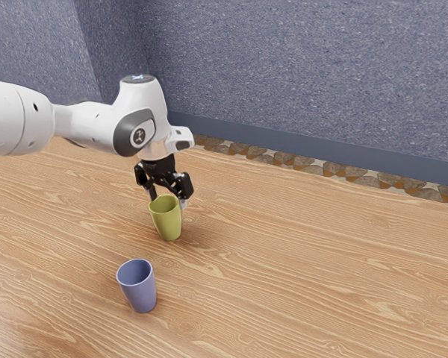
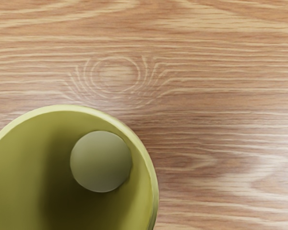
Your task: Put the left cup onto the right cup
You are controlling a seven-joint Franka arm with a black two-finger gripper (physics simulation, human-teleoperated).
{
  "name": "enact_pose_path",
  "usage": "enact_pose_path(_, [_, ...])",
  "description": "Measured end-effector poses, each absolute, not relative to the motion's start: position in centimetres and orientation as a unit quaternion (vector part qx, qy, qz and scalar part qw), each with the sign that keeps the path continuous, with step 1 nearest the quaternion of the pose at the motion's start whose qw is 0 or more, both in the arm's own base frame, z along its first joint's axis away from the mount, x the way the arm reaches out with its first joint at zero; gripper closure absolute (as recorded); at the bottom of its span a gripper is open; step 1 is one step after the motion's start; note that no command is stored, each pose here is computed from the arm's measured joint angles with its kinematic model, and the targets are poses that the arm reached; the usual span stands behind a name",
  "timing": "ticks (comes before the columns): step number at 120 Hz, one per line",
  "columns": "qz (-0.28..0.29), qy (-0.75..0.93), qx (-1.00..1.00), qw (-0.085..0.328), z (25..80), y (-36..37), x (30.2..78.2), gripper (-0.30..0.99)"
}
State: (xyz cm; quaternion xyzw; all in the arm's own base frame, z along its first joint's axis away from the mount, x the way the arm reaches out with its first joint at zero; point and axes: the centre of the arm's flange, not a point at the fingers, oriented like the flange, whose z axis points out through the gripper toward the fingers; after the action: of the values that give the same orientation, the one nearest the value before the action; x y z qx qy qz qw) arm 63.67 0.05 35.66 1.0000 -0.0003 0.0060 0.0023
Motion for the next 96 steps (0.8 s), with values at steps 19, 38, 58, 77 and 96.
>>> enact_pose_path(19, [0.004, 0.0, 1.0, 0.003, 35.0, 0.0, 63.8, 0.0])
enact_pose_path(38, [0.004, -0.003, 1.0, 0.005, 34.5, -0.3, 63.9, 0.0])
enact_pose_path(58, [0.004, -0.003, 1.0, 0.006, 34.1, -0.5, 64.0, 0.0])
enact_pose_path(77, [0.004, -0.004, 1.0, 0.006, 33.6, -0.5, 64.1, 0.0])
enact_pose_path(96, [0.005, -0.004, 1.0, 0.007, 33.4, -0.5, 64.2, 0.0])
